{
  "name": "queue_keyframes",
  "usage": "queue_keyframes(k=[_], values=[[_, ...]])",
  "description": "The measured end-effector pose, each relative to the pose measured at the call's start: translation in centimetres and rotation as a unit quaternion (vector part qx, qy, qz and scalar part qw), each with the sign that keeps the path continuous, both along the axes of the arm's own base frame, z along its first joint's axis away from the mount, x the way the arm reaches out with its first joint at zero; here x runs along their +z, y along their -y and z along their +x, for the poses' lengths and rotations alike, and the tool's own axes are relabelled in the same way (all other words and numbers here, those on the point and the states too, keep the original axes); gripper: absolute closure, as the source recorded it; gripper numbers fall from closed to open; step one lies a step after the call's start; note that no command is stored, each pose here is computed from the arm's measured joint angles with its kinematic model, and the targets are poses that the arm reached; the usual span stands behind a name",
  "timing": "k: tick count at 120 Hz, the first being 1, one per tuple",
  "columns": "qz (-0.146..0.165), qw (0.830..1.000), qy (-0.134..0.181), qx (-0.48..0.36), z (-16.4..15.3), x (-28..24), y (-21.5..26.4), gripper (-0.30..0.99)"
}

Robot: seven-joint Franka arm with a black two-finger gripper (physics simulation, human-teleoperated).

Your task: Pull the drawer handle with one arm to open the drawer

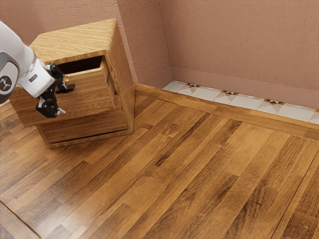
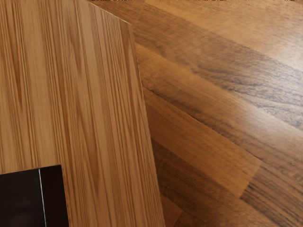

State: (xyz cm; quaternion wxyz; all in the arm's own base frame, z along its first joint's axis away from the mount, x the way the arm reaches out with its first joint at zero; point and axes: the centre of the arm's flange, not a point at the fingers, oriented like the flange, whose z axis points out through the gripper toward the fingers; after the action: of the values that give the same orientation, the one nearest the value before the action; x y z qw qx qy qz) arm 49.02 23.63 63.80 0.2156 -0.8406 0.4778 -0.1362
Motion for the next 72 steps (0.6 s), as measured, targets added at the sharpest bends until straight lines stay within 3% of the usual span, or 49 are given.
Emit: queue_keyframes(k=[10,18,27,72], values=[[-0.003,1.0,0.001,-0.004,-0.5,-0.1,0.2,0.19],[-0.006,1.0,0.0,-0.006,-0.8,-0.3,0.4,0.09],[-0.008,1.0,0.003,-0.01,-1.4,-0.1,0.7,0.16],[-0.004,0.999,0.009,-0.031,-3.6,0.3,2.5,0.22]])
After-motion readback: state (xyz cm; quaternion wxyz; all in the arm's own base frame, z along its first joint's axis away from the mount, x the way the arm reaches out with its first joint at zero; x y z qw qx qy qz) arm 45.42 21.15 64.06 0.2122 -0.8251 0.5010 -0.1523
